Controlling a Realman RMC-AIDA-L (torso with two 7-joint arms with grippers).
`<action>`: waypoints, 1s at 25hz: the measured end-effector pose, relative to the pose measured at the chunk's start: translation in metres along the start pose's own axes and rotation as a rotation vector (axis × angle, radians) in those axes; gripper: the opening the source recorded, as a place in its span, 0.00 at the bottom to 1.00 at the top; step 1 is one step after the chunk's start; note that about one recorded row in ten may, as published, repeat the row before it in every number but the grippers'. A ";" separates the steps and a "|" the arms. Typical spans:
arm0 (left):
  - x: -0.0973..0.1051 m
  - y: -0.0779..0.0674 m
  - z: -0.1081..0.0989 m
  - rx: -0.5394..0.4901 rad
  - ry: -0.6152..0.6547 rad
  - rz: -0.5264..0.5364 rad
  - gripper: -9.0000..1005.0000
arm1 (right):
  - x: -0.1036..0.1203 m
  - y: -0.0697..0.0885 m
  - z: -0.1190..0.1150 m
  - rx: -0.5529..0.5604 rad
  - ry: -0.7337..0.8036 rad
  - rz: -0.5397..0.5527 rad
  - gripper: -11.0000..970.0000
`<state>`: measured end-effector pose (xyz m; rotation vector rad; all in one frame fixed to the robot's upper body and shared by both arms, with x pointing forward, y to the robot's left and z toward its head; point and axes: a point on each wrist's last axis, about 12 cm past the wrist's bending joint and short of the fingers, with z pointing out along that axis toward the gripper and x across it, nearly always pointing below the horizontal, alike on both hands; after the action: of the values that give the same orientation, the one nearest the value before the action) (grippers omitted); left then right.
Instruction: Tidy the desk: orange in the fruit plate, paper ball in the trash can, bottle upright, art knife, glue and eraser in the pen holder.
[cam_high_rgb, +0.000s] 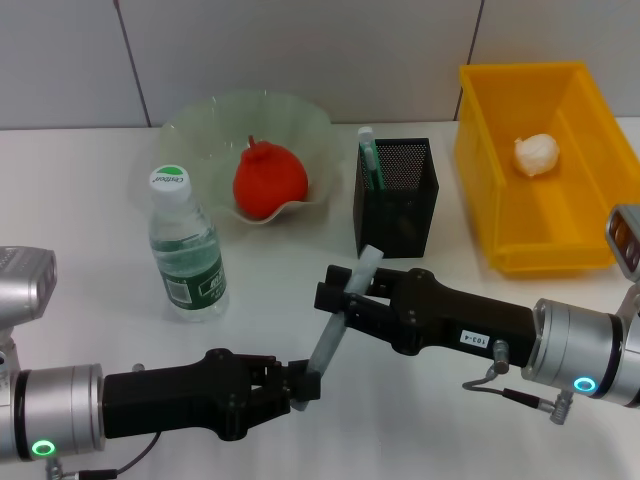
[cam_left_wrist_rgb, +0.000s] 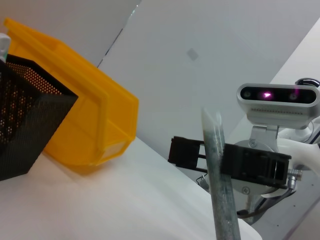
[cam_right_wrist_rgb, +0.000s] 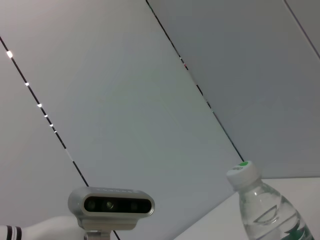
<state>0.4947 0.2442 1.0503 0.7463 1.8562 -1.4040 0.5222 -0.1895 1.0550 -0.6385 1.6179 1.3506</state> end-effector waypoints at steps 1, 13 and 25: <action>0.000 0.000 0.000 0.000 0.000 0.000 0.17 | 0.000 0.000 0.000 0.000 0.000 0.002 0.47; 0.000 0.000 0.000 0.001 -0.010 0.004 0.17 | 0.000 0.001 0.001 -0.009 -0.003 0.005 0.22; 0.000 -0.001 -0.003 0.002 -0.023 -0.020 0.39 | -0.004 0.000 0.003 -0.013 -0.009 0.007 0.17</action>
<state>0.4937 0.2468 1.0517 0.7117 1.8495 -1.4214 0.5248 -0.1871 1.0585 -0.6339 1.6067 1.3681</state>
